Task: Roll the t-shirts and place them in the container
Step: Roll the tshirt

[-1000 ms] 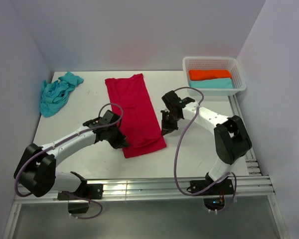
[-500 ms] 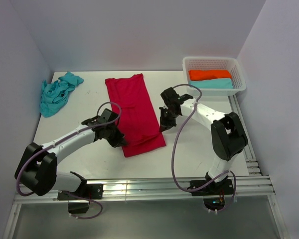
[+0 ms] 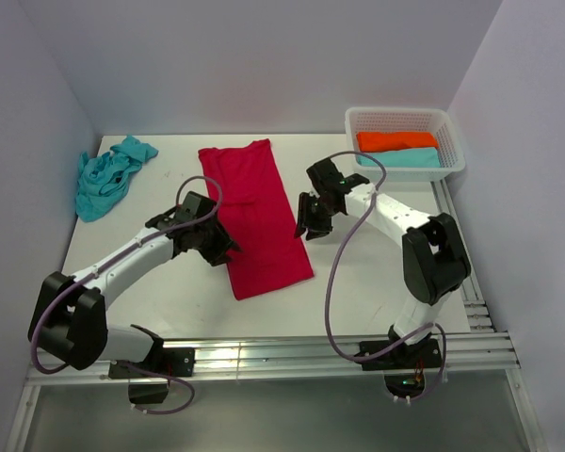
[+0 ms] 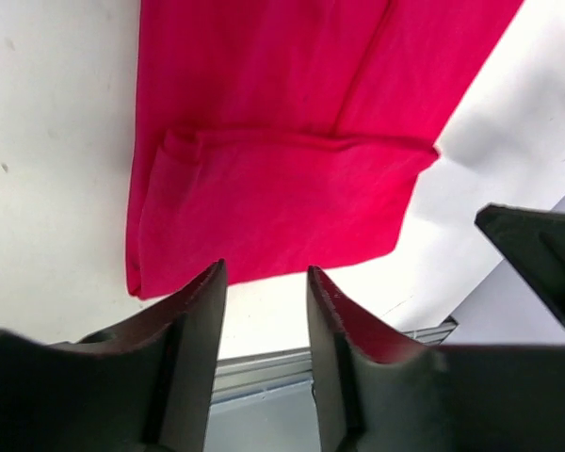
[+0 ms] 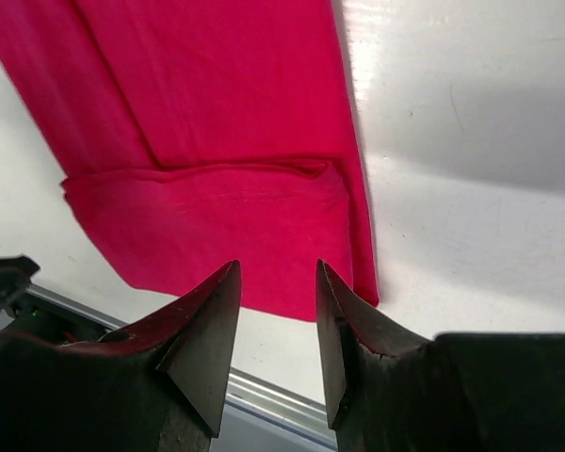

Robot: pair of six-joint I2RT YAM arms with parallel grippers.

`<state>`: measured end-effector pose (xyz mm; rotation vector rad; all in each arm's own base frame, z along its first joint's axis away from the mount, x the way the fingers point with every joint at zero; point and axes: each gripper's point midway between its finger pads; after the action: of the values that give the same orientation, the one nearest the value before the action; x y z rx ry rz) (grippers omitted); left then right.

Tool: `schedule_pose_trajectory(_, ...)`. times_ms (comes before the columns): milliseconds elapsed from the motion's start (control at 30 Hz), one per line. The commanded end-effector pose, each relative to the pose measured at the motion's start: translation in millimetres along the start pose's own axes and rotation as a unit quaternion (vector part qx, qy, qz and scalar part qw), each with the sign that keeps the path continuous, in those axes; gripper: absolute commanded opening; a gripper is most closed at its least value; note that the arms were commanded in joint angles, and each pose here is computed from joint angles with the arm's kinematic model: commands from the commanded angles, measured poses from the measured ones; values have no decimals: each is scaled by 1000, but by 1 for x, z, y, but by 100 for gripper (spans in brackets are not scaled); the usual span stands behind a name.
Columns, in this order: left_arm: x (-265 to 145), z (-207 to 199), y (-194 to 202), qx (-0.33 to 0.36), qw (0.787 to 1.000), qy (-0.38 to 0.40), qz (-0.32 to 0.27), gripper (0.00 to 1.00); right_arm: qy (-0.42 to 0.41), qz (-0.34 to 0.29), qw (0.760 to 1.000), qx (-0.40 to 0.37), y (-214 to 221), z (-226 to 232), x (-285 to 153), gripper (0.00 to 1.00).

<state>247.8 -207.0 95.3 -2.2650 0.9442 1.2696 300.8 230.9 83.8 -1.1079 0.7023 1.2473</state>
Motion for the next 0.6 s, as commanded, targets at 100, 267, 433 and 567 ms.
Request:
schedule_pose_trajectory(100,-6,-4,-15,33,999,1,-21,46,-24,-50,998,-32,-7,4,-20,45)
schedule_pose_trajectory(267,2,17,-6,40,999,-12,-5,43,-7,-26,999,-34,16,-13,-3,45)
schedule_pose_trajectory(433,12,39,1,45,999,-18,7,48,-3,-13,999,-33,28,-21,9,44)
schedule_pose_trajectory(567,13,38,4,59,998,3,8,53,-14,-6,999,-43,38,-23,13,59)
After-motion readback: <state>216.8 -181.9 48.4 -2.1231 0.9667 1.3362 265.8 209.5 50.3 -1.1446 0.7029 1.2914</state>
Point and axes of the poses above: each gripper's point midway between its finger pads, its own x axis out along the fingers, its own z axis along the line the jaws close on, y = z × x, and after that the axes turned 9 degrees about -x, right-handed
